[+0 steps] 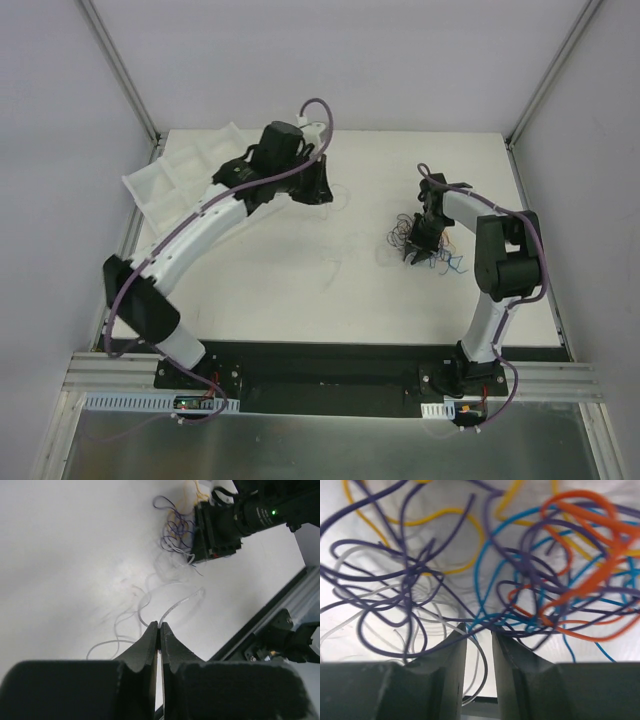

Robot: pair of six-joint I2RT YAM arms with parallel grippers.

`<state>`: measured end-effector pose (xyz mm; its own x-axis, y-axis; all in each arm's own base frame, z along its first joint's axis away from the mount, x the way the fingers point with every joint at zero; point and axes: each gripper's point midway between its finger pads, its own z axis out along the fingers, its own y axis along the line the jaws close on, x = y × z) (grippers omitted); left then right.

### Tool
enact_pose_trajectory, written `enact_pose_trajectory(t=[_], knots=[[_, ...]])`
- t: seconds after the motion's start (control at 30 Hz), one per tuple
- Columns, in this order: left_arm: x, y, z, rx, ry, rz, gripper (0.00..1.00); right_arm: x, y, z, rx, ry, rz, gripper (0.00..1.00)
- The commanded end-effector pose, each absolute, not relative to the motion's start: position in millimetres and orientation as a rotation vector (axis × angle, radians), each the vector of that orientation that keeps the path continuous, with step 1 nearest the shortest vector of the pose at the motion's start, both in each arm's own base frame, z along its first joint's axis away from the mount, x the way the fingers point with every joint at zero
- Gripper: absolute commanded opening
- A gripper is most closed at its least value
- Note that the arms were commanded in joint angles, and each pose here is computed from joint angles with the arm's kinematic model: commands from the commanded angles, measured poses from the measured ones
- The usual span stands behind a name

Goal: Untangle the cables

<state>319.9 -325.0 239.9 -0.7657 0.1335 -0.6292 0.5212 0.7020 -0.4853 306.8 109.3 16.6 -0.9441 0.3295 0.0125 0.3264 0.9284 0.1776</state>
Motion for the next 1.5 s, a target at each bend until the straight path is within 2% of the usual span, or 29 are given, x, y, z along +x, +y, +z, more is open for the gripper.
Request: enact_pose_trajectory(t=[0.0,0.1,0.2,0.33,0.47,0.6,0.7,0.83,0.93,1.0,1.1,1.23,1.27,1.3,1.47], knots=[[316,-248,285,0.373,2.224,-0.521,0.00,297,71,20,0.539,3.060,0.029,0.31],[310,-222,311,0.327,2.135,-0.459,0.00,300,60,27,0.507,3.026,-0.030,0.32],[304,-220,307,0.332,2.167,-0.508,0.00,305,78,43,0.422,3.001,0.141,0.34],[287,-243,274,0.371,2.287,-0.665,0.00,304,94,76,0.288,2.933,0.252,0.38],[280,-253,227,0.357,2.443,-0.710,0.00,293,107,101,0.180,2.892,0.321,0.46],[267,-267,172,0.390,2.634,-0.783,0.00,278,117,117,0.128,2.859,0.375,0.47],[263,-264,132,0.409,2.744,-0.727,0.00,268,123,125,0.143,2.839,0.430,0.47],[263,-269,104,0.484,2.818,-0.724,0.04,258,123,127,0.165,2.830,0.457,0.47],[265,-265,88,0.483,2.859,-0.673,0.16,256,121,127,0.170,2.824,0.450,0.47],[266,-261,87,0.484,2.854,-0.634,0.32,256,122,126,0.169,2.832,0.448,0.47],[266,-257,103,0.483,2.805,-0.628,0.51,257,122,127,0.172,2.828,0.454,0.47],[262,-247,117,0.451,2.762,-0.599,0.66,261,125,126,0.181,2.831,0.470,0.47],[259,-243,115,0.438,2.771,-0.590,0.80,261,126,125,0.185,2.835,0.474,0.47],[257,-241,114,0.434,2.775,-0.589,0.99,261,127,125,0.185,2.840,0.479,0.47],[245,-234,93,0.506,2.835,-0.572,0.99,262,128,127,0.191,2.832,0.486,0.47]])
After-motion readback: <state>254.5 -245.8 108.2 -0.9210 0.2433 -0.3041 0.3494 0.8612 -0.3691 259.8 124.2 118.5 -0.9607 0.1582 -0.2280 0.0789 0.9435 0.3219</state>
